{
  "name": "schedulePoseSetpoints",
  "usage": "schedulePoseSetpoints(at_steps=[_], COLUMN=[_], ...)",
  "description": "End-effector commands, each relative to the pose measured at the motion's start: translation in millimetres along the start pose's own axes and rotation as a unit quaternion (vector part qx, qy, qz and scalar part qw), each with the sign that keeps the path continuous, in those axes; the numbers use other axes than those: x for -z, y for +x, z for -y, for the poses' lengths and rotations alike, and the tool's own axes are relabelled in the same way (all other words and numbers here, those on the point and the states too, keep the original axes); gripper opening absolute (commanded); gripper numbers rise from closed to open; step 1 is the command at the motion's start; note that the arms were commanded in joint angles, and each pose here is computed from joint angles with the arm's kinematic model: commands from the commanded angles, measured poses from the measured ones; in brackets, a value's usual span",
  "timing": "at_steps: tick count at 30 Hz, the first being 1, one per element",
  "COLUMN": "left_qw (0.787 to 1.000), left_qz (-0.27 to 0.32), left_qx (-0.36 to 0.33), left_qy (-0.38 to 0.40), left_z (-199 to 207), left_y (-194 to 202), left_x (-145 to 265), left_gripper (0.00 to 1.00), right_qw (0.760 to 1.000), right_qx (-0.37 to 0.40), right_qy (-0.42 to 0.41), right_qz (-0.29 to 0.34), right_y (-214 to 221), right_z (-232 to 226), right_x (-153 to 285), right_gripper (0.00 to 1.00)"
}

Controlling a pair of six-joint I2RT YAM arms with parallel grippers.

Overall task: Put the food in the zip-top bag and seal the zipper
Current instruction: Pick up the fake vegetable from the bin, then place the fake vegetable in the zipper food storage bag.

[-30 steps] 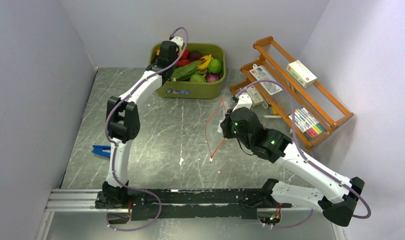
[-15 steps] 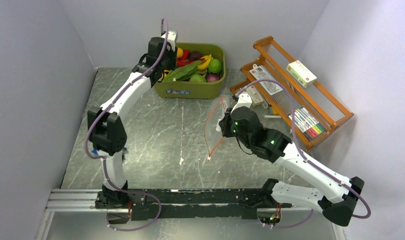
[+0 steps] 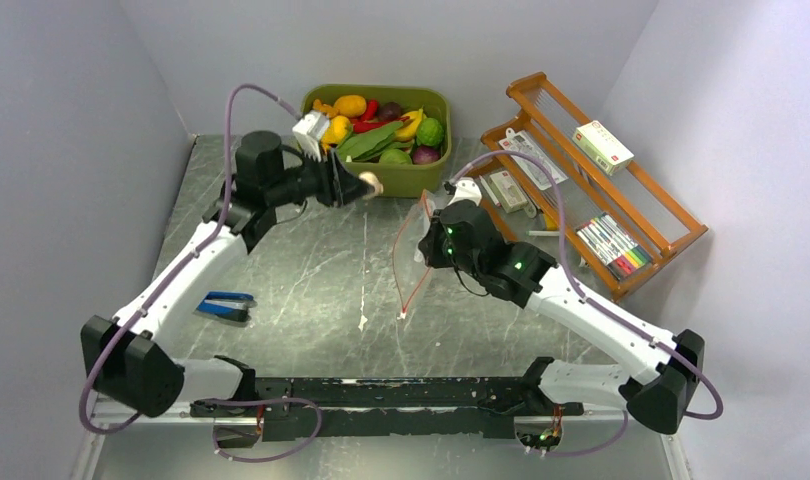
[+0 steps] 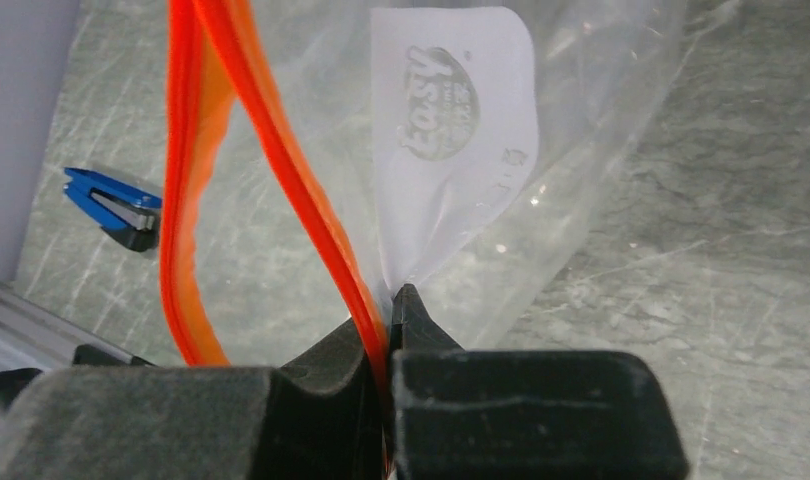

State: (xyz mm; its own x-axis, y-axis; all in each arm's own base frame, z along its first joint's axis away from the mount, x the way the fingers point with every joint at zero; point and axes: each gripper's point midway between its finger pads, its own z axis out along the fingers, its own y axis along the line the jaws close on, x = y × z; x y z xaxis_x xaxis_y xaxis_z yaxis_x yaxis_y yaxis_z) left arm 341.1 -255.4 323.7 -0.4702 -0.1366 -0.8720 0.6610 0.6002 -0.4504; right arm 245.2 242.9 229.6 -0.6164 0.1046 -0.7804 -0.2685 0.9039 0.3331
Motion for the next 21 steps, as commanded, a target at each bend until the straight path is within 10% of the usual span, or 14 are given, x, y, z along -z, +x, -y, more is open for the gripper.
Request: schedulePoseSetpoints(at_steps=[1, 14, 21], left_qw=[0.981, 0.947, 0.961], left_qz=[-0.051, -0.031, -0.028], left_qx=[0.076, 0.113, 0.112], left_qy=[0.168, 0.3, 0.251], left_z=[60.4, 115.7, 99.9], left_y=[44.4, 55.5, 67.5], left_x=[29.2, 84.4, 76.3], left_gripper=[0.23, 0.25, 0.25], right_qw=[0.999, 0.994, 0.992], right_qx=[-0.035, -0.078, -0.089], right_qy=[-0.036, -0.082, -0.095], right_qz=[0.006, -0.009, -0.006], right_y=[-14.2, -14.8, -19.5], right_z=[-20.7, -41.3, -48.4], right_x=[-4.4, -30.4, -31.2], right_gripper=[0.0, 0.0, 0.0])
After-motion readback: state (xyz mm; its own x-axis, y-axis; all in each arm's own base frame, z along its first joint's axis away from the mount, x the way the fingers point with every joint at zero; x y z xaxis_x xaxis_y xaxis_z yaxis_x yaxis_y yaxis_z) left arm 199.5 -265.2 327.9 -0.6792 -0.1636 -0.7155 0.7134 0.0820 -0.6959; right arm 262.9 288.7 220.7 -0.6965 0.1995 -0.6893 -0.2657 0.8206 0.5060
